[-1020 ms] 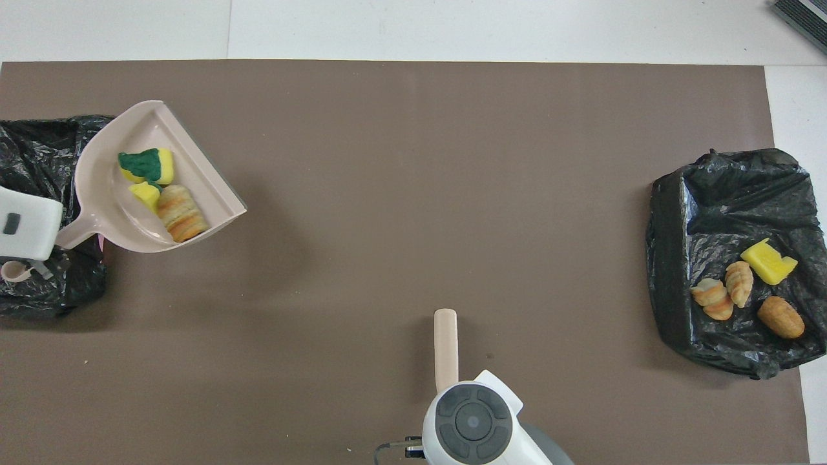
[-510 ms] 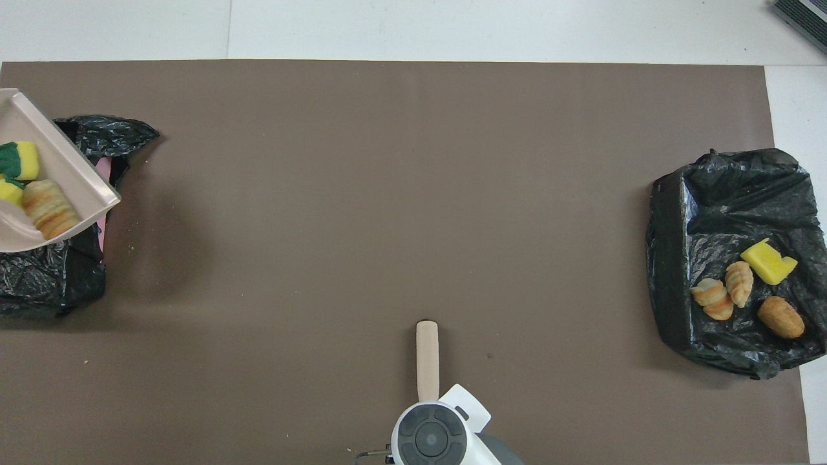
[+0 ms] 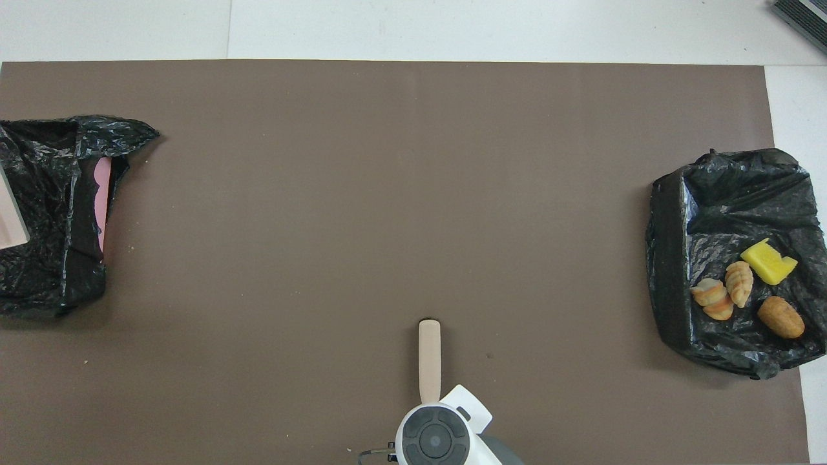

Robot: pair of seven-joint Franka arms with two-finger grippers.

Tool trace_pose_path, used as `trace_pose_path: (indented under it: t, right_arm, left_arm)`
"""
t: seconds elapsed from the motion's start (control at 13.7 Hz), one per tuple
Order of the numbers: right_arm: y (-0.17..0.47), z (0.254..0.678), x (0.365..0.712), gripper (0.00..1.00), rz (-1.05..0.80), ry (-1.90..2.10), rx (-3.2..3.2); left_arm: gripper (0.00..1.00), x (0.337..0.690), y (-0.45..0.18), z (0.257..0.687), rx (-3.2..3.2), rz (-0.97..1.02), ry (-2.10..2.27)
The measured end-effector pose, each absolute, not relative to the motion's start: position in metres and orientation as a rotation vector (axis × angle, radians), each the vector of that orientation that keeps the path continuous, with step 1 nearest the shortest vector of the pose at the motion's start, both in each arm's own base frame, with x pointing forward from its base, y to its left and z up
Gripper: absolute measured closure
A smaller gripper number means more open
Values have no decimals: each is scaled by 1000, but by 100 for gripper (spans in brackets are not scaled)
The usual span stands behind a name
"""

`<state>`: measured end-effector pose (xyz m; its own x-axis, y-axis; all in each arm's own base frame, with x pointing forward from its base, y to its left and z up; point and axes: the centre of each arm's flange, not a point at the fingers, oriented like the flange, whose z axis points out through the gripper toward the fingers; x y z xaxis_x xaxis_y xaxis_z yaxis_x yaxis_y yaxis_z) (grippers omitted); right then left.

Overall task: Sweep and dump trash in bin
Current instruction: 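Set the brush down near the robot and withdraw the right gripper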

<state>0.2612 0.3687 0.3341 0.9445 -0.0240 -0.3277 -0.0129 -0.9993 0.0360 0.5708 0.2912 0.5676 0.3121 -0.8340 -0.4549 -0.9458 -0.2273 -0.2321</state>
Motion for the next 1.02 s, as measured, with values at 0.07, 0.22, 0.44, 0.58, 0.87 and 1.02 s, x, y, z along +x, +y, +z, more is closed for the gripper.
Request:
trace_pose_path:
  t: [0.07, 0.22, 0.44, 0.58, 0.87, 1.02]
  right_arm:
    - [369, 333, 260, 74, -516, -25, 3063]
    - [369, 333, 261, 70, -509, -16, 3062]
    - [372, 346, 273, 34, -461, 14, 3090]
    - [369, 362, 297, 9, -397, -8, 3120]
    - [342, 406, 366, 0, -221, -121, 3177]
    - [324, 426, 394, 0, -153, -165, 3183]
  left_arm:
    - [67, 575, 295, 569, -2053, 368, 1578]
    - [67, 578, 299, 569, -1951, 465, 1586]
    - [67, 587, 294, 565, -1803, 605, 1610]
    - [67, 591, 288, 565, -1739, 655, 1621]
    - [67, 590, 290, 565, -1652, 749, 1627]
    - [67, 590, 286, 563, -1617, 781, 1636]
